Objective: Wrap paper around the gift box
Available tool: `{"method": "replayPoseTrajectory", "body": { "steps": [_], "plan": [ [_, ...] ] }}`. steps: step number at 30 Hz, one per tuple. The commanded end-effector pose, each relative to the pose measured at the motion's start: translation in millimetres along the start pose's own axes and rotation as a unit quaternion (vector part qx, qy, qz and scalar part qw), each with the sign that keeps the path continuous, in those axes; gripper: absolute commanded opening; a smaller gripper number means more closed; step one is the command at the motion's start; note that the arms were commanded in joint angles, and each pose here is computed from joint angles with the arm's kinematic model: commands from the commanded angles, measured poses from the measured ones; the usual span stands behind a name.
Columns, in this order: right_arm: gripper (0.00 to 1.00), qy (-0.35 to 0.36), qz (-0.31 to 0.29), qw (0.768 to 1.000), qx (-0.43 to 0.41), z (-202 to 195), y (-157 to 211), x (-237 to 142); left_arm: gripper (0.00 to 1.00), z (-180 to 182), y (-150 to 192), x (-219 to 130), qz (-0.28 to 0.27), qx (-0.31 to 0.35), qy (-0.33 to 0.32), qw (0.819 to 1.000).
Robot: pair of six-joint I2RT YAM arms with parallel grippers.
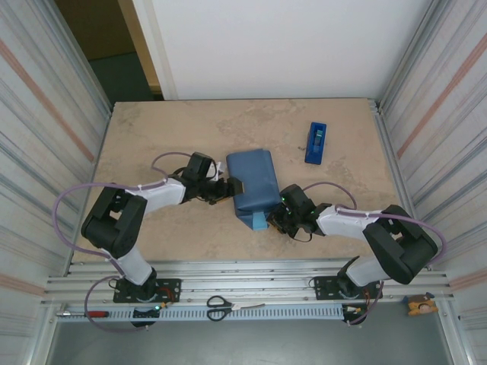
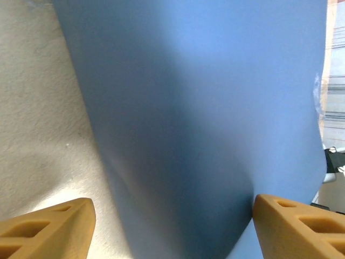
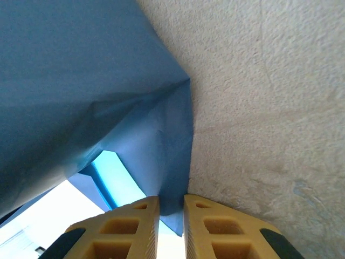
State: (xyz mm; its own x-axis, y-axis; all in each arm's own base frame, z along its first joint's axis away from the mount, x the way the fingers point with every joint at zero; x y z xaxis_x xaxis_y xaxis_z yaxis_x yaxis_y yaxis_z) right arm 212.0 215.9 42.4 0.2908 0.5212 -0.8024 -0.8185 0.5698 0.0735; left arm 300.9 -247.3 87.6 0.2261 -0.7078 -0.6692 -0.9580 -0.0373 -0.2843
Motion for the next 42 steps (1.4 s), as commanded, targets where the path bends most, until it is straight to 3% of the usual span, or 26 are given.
{"method": "replayPoseTrajectory", "body": {
  "steps": [1,9,20,27,42],
  "plan": [
    [0.19,-0.045,-0.018,0.999,-0.019,24.5,-6.0,3.3,0.76,-5.3,2.8,4.2,0.008,0.0,0.019,1.0],
    [0.15,-0.048,-0.015,0.999,-0.021,25.1,-5.3,5.2,0.75,-5.5,3.7,4.3,0.008,-0.003,0.02,1.0],
    [0.18,-0.082,-0.033,0.996,-0.031,32.1,-7.3,-6.8,0.72,-4.8,6.7,10.8,0.012,-0.023,0.04,0.999],
    [0.21,-0.011,-0.015,1.0,-0.006,0.8,1.0,-8.5,0.71,-7.9,8.0,10.7,0.015,-0.032,0.043,0.998],
    [0.3,0.016,-0.03,0.999,0.012,-24.8,-3.1,-26.7,0.72,-26.8,24.1,21.7,0.026,-0.053,0.048,0.997]
  ]
}}
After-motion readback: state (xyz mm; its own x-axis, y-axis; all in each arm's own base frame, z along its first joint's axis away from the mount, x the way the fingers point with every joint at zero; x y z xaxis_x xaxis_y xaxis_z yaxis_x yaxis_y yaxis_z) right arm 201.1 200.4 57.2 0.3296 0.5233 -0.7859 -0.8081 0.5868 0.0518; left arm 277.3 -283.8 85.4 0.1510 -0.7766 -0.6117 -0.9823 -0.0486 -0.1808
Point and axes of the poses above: each hand's point on the last joint's axis, 136 mm out from that joint toward the fingers, its own x axis out along the fingers, its own z axis along the line the jaws close on, y = z × x, the point moved 3 cm from there along -x, back along the fingers, and after that the axes turned 4 degrees about x, right-handed, at the moved point
